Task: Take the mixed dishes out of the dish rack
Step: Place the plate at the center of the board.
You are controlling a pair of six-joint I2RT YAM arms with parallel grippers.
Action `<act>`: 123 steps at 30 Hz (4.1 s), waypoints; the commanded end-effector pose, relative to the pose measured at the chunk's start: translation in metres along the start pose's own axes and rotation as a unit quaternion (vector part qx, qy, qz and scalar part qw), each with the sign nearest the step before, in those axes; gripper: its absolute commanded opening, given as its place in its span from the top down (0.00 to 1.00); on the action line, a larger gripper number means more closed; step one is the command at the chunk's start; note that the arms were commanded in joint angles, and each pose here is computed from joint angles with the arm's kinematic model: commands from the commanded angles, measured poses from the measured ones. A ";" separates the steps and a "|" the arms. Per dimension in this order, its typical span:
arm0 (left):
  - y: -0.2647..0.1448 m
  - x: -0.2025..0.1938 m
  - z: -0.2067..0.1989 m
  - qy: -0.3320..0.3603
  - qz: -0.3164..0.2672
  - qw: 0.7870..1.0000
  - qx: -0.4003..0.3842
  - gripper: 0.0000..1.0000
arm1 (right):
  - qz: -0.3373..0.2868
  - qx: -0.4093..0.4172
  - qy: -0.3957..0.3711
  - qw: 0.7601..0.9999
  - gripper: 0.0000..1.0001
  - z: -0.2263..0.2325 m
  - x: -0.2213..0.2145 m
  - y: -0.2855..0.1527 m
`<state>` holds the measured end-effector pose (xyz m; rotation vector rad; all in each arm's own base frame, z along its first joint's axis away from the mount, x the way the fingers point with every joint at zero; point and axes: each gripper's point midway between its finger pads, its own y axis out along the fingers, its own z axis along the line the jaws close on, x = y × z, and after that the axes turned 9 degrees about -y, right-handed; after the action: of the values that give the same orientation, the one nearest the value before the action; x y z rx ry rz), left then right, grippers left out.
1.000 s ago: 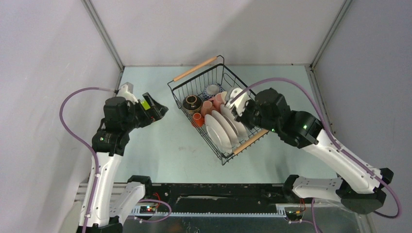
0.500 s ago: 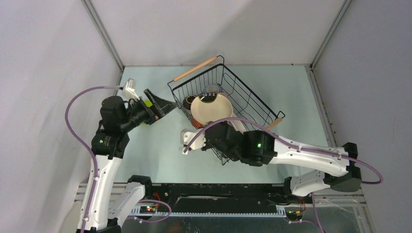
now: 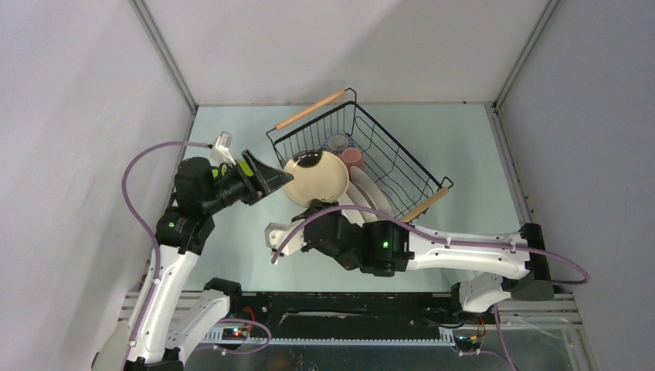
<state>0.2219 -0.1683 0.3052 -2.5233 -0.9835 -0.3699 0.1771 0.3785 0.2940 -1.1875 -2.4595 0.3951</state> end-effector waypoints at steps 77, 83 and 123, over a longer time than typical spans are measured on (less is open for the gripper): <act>0.000 0.181 0.335 -0.128 -0.208 0.863 0.442 0.57 | 0.073 0.003 0.599 0.797 0.00 -0.022 -0.212 -0.047; -0.004 0.177 0.334 -0.121 -0.192 0.862 0.453 0.30 | 0.061 0.022 0.608 0.791 0.00 -0.019 -0.204 -0.042; -0.024 0.067 0.152 0.104 -0.142 0.944 0.281 0.00 | 0.076 0.220 0.706 0.669 0.56 0.056 -0.203 0.034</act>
<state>0.2738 -0.0298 0.1863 -1.7217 -1.1579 -0.2812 0.2856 0.2245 0.1876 -0.9352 -0.8303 -0.0019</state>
